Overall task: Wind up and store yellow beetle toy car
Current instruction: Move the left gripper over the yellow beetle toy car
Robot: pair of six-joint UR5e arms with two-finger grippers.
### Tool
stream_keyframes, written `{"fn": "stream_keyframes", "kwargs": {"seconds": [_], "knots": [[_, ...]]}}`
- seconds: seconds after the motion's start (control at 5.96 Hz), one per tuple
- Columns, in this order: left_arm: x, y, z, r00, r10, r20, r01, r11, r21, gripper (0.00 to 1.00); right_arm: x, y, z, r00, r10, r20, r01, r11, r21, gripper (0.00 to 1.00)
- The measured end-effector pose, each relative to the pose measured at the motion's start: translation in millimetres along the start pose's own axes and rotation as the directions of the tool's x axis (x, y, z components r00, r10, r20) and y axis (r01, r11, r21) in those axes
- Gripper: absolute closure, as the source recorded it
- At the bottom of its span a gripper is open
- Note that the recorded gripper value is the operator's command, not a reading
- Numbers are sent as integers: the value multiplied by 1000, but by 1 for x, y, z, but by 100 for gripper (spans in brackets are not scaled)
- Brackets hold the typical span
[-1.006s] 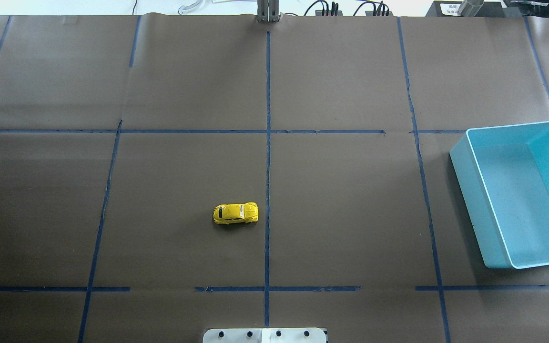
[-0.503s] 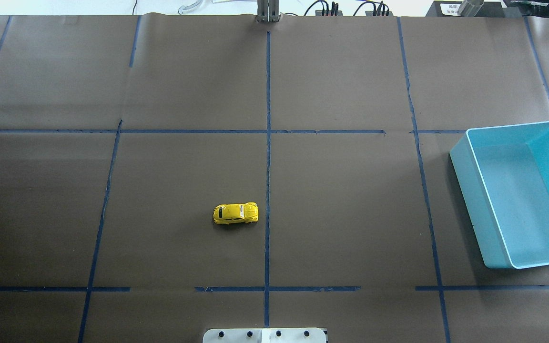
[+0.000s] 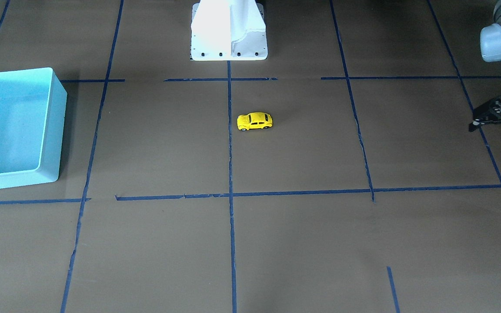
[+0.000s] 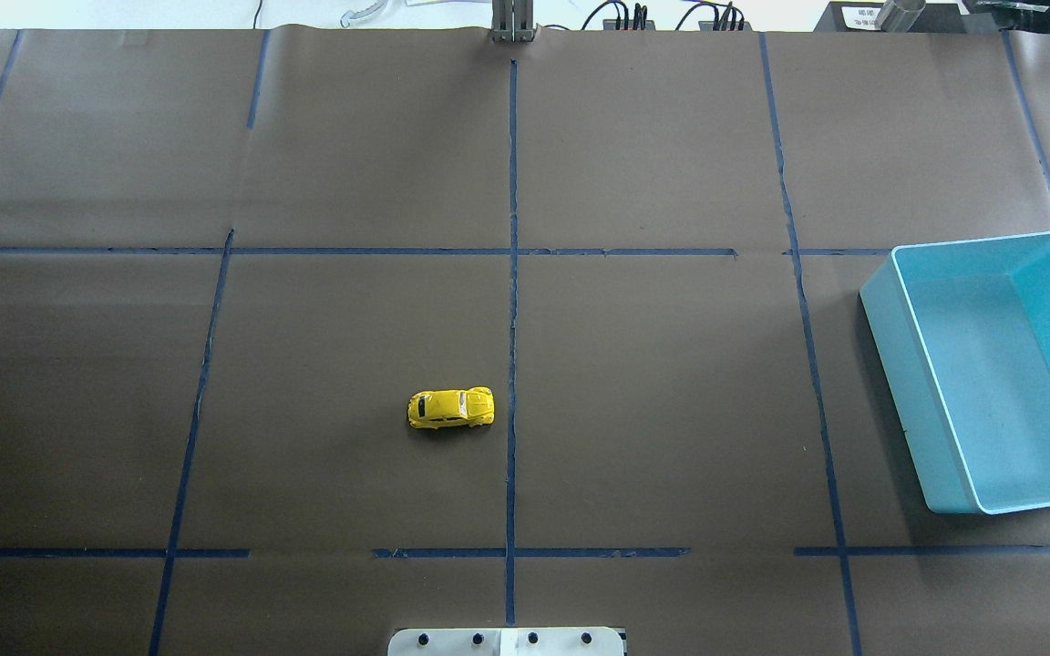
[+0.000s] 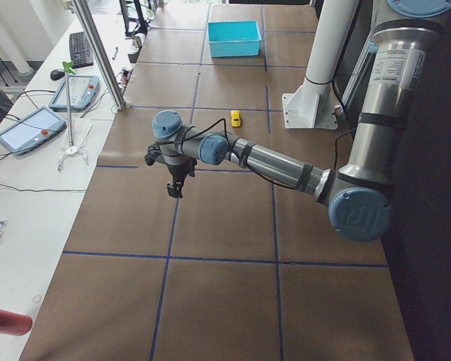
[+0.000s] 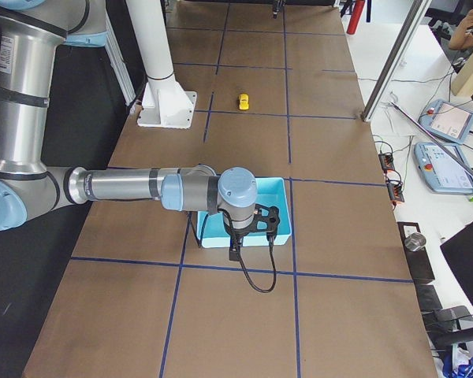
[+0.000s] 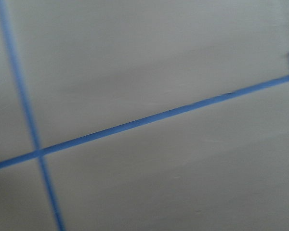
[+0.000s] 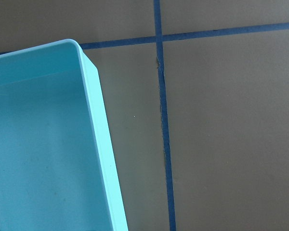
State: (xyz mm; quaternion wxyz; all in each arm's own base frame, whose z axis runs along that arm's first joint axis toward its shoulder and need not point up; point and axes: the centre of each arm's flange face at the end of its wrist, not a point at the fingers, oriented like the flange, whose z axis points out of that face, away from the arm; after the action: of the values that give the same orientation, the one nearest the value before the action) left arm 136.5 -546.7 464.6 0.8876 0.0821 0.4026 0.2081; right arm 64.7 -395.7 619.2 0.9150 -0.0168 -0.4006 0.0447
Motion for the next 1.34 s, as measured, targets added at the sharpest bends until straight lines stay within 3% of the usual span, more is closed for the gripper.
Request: {"fn": "stream_keyframes", "kwargs": {"seconds": [0.17,0.5,0.84,1.34], "knots": [[60,-29,11,993,112,-30,-112,994,-1,0,10,0,9,1000,19,-4,-19,1000,-18,0],[177,-66,44,950,307,-60,-308,951,-9,0,9,-6,9,1000,15,-3,-15,1000,-16,0],[281,-77,64,885,459,-76,-460,888,8,0,-10,-18,-7,1000,-23,2,23,1000,19,0],[437,-96,75,780,615,-118,-614,788,48,0,-15,-19,-13,999,-34,2,34,999,29,0]]}}
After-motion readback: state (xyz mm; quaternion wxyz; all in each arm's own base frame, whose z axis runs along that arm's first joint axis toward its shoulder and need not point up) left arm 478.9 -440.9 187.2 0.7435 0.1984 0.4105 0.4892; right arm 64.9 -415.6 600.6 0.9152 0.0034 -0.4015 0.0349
